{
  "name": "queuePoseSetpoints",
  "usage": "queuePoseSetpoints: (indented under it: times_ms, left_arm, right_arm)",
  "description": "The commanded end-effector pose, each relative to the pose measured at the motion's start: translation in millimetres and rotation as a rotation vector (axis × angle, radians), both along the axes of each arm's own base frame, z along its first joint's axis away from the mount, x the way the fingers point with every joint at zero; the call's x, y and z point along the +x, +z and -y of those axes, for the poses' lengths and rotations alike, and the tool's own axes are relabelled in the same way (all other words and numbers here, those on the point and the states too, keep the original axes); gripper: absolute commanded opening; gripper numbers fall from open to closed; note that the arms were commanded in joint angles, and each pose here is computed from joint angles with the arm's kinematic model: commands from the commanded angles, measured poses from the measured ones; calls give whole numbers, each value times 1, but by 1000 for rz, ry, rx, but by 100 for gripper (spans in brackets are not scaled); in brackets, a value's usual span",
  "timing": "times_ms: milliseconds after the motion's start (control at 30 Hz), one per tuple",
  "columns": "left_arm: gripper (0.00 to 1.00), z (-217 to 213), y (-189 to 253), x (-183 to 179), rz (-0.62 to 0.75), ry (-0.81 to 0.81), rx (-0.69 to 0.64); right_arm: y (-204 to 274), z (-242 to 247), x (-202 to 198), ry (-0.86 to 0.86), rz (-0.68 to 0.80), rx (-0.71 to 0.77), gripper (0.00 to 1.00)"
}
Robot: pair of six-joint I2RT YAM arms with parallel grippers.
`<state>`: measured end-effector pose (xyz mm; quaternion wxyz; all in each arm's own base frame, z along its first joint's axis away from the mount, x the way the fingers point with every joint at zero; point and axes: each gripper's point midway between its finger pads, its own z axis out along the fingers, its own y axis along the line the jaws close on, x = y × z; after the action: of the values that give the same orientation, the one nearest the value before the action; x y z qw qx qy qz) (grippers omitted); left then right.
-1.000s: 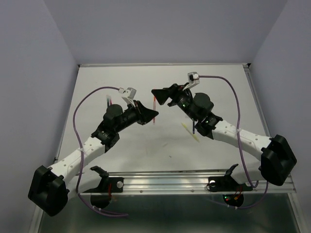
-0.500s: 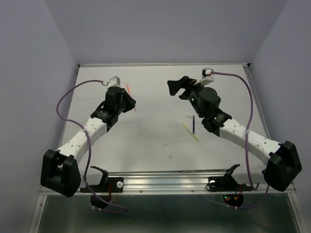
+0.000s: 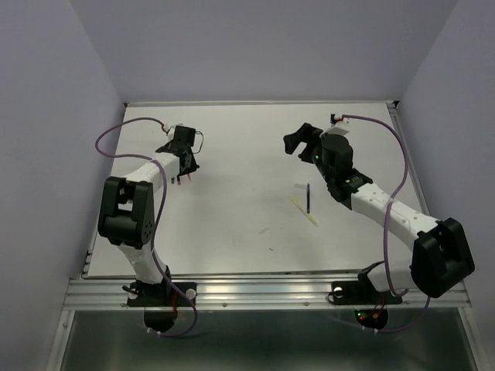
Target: Insert the pens into the pen caps
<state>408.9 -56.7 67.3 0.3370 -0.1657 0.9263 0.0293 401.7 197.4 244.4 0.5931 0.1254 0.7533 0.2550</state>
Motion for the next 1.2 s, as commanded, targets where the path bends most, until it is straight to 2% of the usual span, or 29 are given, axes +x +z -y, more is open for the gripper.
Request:
queuePoseSetpoints:
  times_ms: [0, 133, 200, 300, 467, 633, 833, 1167]
  left_arm:
    - [2, -23, 14, 13, -4, 35, 93]
    - [6, -32, -4, 11, -76, 51, 140]
    - [7, -30, -8, 12, -81, 39, 131]
    - [13, -21, -15, 15, -87, -4, 101]
    - [15, -24, -24, 12, -120, -5, 122]
    - [29, -26, -29, 7, -139, -1, 128]
    - [38, -24, -26, 4, -134, 1, 109]
    - [40, -20, -4, 2, -86, 7, 79]
  right_arm:
    - [0, 6, 7, -7, -2, 8, 100]
    - [-7, 15, 12, -33, -19, 3, 100]
    - [-8, 15, 13, -37, -21, 3, 100]
    - [-11, 22, 18, -53, -29, 3, 100]
    - [-15, 20, 19, -50, -42, 6, 100]
    - [-15, 23, 20, -53, -43, 9, 100]
    - [-17, 23, 20, -53, -47, 6, 100]
    - [-12, 21, 14, -34, -39, 18, 100]
